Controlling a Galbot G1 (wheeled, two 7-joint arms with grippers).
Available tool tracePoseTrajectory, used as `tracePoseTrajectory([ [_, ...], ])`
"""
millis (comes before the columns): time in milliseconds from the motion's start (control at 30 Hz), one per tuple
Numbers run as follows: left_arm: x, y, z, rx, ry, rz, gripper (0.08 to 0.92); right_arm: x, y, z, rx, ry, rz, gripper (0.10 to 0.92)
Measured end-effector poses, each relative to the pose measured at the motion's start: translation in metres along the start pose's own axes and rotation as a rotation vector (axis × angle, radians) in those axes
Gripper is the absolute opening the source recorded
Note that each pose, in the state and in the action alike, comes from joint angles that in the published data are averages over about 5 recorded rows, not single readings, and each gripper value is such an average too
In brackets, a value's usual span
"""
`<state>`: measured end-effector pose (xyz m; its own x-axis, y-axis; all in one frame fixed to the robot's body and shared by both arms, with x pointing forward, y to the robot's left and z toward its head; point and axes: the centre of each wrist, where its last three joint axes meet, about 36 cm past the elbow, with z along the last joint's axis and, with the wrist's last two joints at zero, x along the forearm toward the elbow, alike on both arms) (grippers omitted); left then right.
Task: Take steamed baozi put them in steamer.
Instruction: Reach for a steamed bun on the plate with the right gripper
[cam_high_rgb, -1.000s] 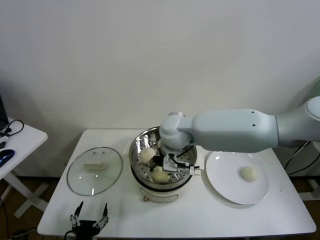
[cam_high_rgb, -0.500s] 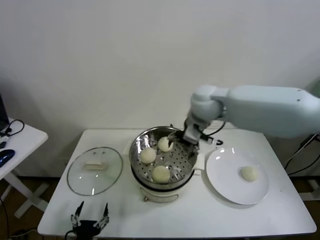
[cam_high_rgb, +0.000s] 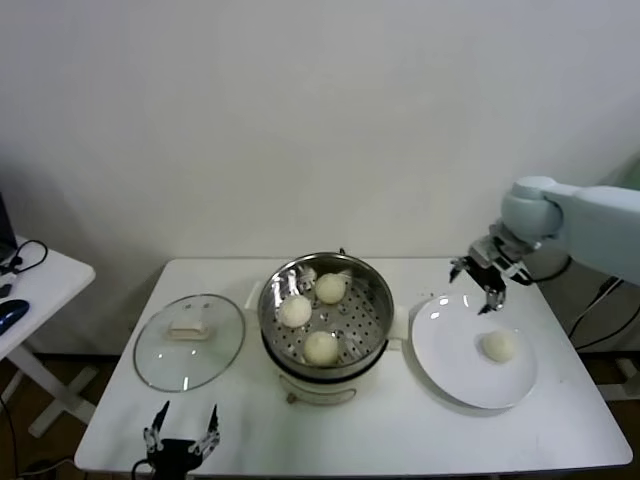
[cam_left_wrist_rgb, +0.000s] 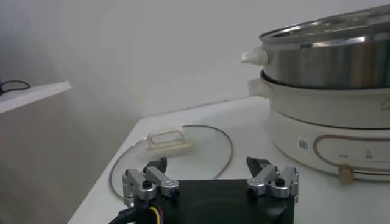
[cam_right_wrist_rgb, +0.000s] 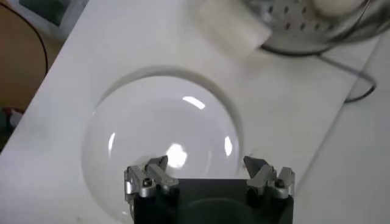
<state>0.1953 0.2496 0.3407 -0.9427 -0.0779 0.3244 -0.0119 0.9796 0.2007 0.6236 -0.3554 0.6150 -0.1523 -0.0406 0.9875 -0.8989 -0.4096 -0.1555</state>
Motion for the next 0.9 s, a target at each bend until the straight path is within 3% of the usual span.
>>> tracePoseTrajectory([
  [467,0.005,0.006,0.003,-0.023,0.021,-0.009,0.823,-0.094,0.047,0.056,-0.214,0.078,-0.048,0.823],
  [900,0.007,0.007,0.004,-0.026,0.027,-0.014,0.823,-0.145,0.063,0.066,-0.295,0.087,-0.052,0.823],
])
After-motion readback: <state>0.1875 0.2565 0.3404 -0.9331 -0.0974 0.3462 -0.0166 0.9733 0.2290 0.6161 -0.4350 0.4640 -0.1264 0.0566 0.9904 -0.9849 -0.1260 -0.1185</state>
